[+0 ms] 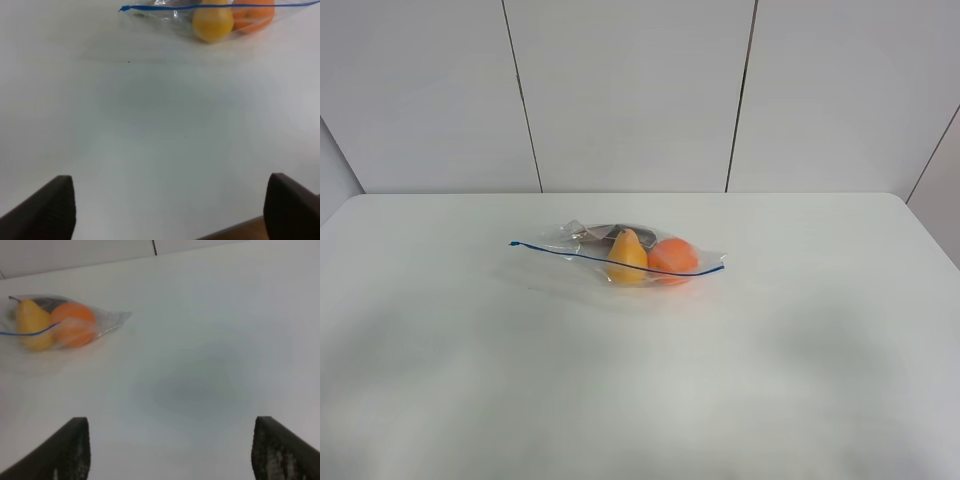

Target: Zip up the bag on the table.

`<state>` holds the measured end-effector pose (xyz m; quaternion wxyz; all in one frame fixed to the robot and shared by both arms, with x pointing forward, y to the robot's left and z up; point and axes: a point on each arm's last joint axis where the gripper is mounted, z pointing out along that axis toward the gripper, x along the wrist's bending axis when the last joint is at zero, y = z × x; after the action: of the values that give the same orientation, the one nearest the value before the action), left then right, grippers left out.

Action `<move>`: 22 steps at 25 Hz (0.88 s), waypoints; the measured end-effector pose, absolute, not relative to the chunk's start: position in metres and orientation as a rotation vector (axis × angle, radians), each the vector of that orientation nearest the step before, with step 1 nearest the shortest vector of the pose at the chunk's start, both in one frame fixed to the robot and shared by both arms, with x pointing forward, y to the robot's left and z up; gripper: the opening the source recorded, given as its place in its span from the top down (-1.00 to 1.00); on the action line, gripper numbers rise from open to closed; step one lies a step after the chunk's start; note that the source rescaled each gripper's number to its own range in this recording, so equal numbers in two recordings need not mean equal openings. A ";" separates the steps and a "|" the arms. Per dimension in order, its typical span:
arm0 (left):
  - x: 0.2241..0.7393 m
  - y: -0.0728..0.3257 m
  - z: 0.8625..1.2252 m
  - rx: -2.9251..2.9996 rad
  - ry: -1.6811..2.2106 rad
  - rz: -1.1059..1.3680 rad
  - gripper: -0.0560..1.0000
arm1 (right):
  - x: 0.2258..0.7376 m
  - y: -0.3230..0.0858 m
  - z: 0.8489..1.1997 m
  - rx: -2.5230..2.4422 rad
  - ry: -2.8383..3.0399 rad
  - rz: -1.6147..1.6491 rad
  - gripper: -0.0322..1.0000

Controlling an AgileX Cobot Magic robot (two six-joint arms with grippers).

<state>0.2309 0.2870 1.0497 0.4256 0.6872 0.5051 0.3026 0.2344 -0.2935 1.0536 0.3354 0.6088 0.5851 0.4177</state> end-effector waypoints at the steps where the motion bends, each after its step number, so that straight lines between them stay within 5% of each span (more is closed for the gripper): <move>1: 0.231 0.287 1.050 1.718 1.263 0.756 -0.88 | 0.234 -0.293 1.053 1.589 1.527 1.089 -0.54; 22: 0.231 0.287 1.050 1.718 1.263 0.756 -0.88 | 0.234 -0.292 1.054 1.590 1.529 1.106 -0.48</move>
<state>0.2309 0.2870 1.0497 0.4256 0.6872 0.5051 0.3026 0.2345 -0.2924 1.0537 0.3308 0.6081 0.5848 0.4229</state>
